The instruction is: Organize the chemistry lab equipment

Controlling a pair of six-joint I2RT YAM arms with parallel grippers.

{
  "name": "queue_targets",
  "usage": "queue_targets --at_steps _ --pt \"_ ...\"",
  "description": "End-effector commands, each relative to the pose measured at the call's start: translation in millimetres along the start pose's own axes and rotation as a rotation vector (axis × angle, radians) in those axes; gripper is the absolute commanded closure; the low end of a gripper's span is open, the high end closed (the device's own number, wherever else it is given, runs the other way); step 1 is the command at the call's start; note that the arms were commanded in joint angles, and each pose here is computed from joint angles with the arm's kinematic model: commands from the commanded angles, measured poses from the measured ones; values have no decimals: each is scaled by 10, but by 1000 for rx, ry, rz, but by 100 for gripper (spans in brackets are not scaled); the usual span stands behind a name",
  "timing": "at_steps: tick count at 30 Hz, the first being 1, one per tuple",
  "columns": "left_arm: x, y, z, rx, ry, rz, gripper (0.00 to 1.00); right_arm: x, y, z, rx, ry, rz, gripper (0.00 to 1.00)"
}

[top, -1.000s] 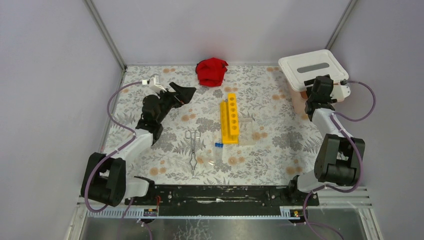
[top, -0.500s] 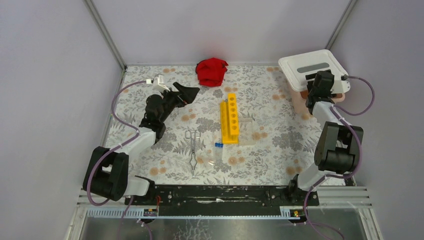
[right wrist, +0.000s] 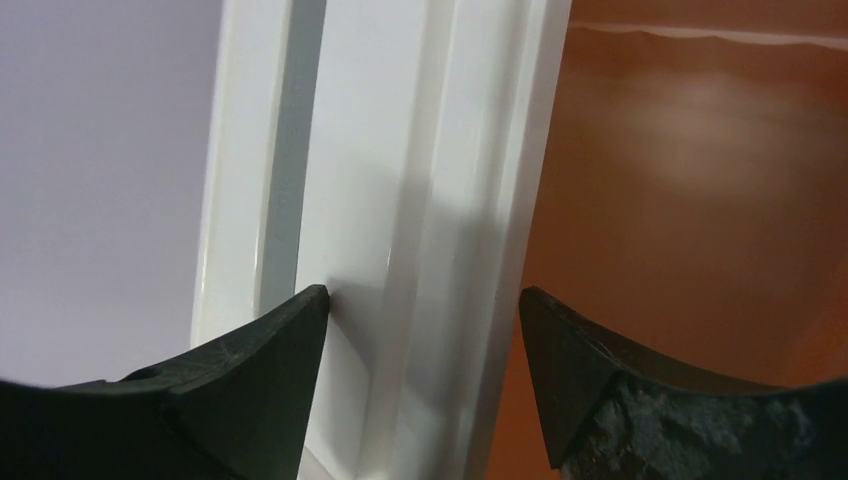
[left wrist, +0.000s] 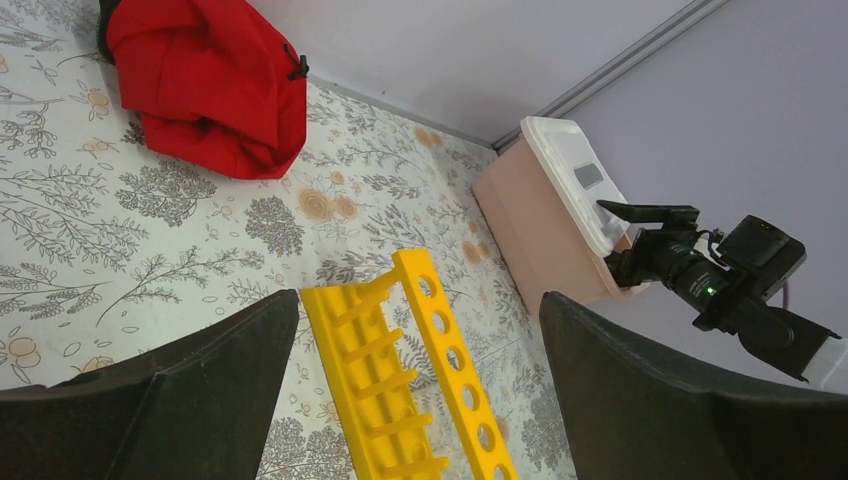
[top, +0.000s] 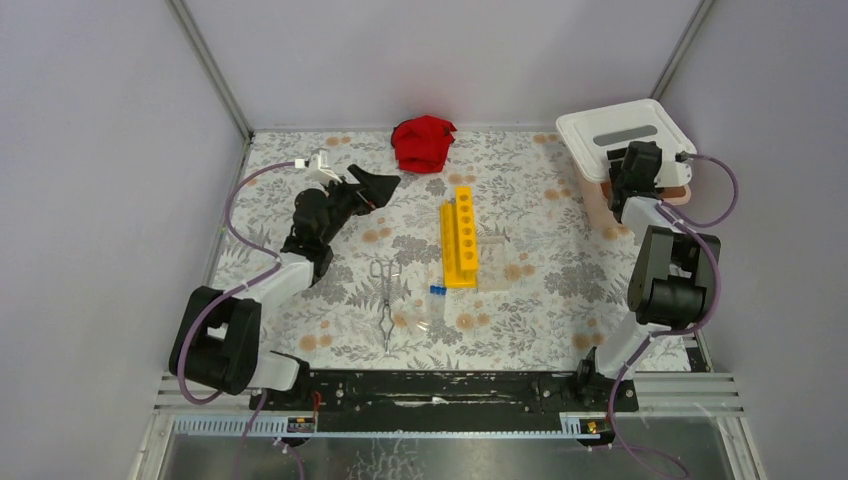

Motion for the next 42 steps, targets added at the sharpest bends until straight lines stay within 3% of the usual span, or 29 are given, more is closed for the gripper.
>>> queue_targets --at_steps 1,8,13,31,42 --pt "-125 -67 109 -50 -18 -71 1 -186 -88 -97 34 -13 -54 28" --pt "-105 -69 85 -46 -10 -66 1 -264 -57 -120 24 -26 -22 75" --pt "-134 -24 110 -52 -8 -66 1 -134 40 -22 11 -15 26 99" --pt "-211 108 174 -66 -33 -59 1 -586 181 -444 202 -144 -1 100" --pt "-234 31 187 -70 -13 -91 1 -466 201 -583 313 -214 53 100"
Point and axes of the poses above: each gripper's point midway between its finger pads, its own y axis back along the fingers, its own x axis along the line the jaws close on, z = x × y, the point moved 8 cm from there along y, back along the fingers, and after that the axes turned 2 degrees about -y, right-handed, at the moved point
